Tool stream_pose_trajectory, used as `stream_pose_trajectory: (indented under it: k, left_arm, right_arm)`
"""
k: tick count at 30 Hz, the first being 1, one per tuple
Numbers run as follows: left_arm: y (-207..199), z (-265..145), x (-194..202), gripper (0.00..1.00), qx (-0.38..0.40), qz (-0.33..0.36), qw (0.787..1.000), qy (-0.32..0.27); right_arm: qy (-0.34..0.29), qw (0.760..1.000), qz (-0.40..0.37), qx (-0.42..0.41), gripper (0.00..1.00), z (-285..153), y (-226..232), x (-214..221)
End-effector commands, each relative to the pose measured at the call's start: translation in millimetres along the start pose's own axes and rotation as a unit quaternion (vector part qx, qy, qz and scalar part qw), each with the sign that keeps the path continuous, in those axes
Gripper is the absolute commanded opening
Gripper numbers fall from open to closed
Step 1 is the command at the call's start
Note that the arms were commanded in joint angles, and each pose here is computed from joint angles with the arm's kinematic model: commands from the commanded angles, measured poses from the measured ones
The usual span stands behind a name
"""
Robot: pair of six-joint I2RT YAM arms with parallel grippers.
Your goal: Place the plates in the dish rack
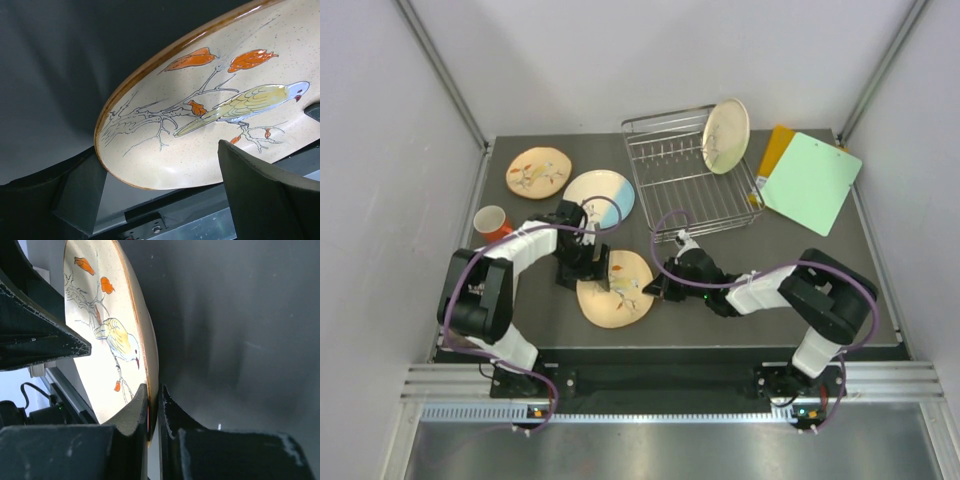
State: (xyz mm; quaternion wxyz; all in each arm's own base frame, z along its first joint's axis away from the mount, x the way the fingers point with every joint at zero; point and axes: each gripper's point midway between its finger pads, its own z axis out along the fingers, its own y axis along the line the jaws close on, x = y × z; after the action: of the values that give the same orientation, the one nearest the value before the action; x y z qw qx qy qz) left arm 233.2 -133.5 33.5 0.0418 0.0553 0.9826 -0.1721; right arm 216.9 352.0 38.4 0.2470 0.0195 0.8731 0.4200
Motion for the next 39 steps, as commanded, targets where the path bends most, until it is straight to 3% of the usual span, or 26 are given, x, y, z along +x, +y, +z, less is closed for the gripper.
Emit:
stream_pose_trajectory:
  k: [1,7,10,18,28,32,39]
  left_arm:
    - [-37.7,-13.7,-8.5,0.92,0.076,0.030,0.996,-0.030]
    - [-22.6,-48.5,-29.4,0.98,0.030,0.068,0.993,-0.093]
    - [-17.3,-64.5,-35.0,0.99,0.022,0.089,0.988,-0.121]
    - [-11.7,-75.6,-31.6,0.97,0.017,0.081,0.990,-0.118]
    - [-21.0,-112.8,-50.0,0.95,0.065,0.091,0.981,-0.160]
    - [-39.7,-141.6,-65.5,0.94,0.115,0.115,0.968,-0.190]
    - [-38.8,-182.7,-107.1,0.95,0.113,0.129,0.952,-0.254]
  right_arm:
    - [-0.036,0.986,-0.068,-0.147,0.00,-13.2,82.1,-20.5]
    - [0.016,0.969,-0.109,-0.222,0.00,-41.0,101.3,-21.7]
    - [0.008,0.969,-0.107,-0.223,0.00,-47.9,95.1,-34.8]
    - [-0.009,0.974,-0.094,-0.208,0.00,-55.1,81.6,-58.9]
    - [-0.025,0.965,-0.097,-0.243,0.00,-75.0,100.0,-92.1]
    - [-0.041,0.960,-0.099,-0.258,0.00,-83.6,112.9,-122.7]
    - [-0.099,0.950,-0.116,-0.272,0.00,-98.0,129.9,-203.7]
